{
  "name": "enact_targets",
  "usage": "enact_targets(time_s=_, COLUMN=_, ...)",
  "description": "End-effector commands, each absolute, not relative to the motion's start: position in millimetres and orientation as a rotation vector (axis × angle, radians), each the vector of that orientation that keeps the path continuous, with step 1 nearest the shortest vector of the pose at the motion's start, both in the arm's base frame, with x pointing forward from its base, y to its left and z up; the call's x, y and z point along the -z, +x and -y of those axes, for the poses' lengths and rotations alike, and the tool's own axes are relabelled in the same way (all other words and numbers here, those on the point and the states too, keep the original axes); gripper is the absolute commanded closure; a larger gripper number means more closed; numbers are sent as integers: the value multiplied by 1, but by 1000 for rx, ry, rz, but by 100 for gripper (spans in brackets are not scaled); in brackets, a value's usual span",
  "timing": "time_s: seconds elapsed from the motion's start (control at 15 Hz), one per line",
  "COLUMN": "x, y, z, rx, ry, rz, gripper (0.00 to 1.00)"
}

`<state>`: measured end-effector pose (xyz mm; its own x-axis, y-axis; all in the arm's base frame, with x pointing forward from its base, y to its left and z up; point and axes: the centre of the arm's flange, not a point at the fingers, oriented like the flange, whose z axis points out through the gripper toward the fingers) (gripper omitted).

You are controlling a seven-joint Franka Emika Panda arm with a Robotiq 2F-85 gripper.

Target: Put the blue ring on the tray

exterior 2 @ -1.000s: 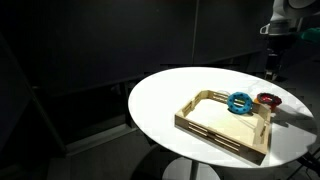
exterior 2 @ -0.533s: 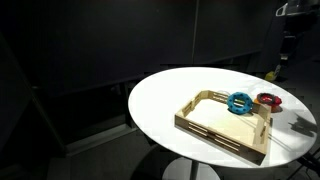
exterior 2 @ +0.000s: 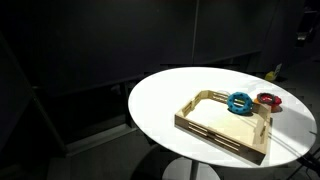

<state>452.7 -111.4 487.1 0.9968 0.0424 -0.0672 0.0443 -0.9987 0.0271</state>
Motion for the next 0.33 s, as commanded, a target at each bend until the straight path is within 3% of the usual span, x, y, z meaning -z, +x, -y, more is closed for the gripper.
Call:
enact_targets(time_s=0.0, x=-488, y=452, z=111, rx=101, ry=3111, rz=-67, gripper=0)
enact_targets(time_s=0.27, x=-486, y=452, z=112, rx=106, ry=3111, rz=-67, gripper=0)
